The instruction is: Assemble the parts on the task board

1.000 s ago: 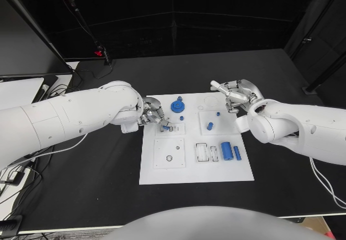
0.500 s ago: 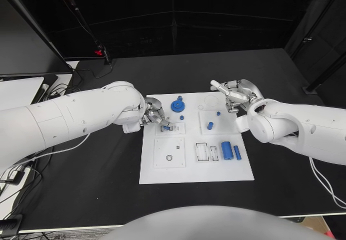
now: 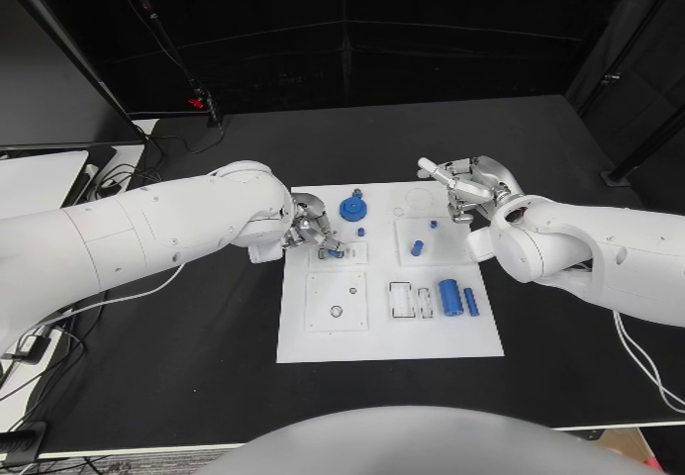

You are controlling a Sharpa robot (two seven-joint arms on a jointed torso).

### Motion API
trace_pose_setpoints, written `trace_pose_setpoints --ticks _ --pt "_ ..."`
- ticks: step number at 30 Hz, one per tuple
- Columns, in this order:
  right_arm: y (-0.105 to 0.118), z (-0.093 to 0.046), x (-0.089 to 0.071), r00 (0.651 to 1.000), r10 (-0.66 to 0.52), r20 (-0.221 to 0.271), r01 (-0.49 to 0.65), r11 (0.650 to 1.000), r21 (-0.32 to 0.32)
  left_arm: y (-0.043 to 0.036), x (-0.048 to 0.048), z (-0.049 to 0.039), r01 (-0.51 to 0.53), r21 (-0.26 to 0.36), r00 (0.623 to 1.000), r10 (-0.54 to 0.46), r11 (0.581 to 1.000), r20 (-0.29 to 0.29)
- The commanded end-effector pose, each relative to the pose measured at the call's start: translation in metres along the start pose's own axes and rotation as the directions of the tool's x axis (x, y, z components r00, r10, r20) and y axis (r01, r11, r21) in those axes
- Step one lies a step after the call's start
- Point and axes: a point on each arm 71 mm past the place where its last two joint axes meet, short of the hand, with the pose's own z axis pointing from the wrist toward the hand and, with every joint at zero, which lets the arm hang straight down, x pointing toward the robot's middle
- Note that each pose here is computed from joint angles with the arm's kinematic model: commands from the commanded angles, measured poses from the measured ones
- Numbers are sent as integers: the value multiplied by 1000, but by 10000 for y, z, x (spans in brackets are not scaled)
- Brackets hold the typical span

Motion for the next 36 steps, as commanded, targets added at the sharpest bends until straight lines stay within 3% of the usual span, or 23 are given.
trace_pose_setpoints --ticks 1,26,36 --pt "12 2 6 1000 3 -1 -3 1000 -7 -19 -5 7 -7 -1 1000 7 1000 3" --pt "8 5 19 1000 4 -5 -4 1000 -6 8 -19 28 -8 -19 1000 8 1000 -4" --pt "5 5 18 1000 4 -5 -4 1000 -5 -20 12 54 -15 -16 1000 14 1000 -20"
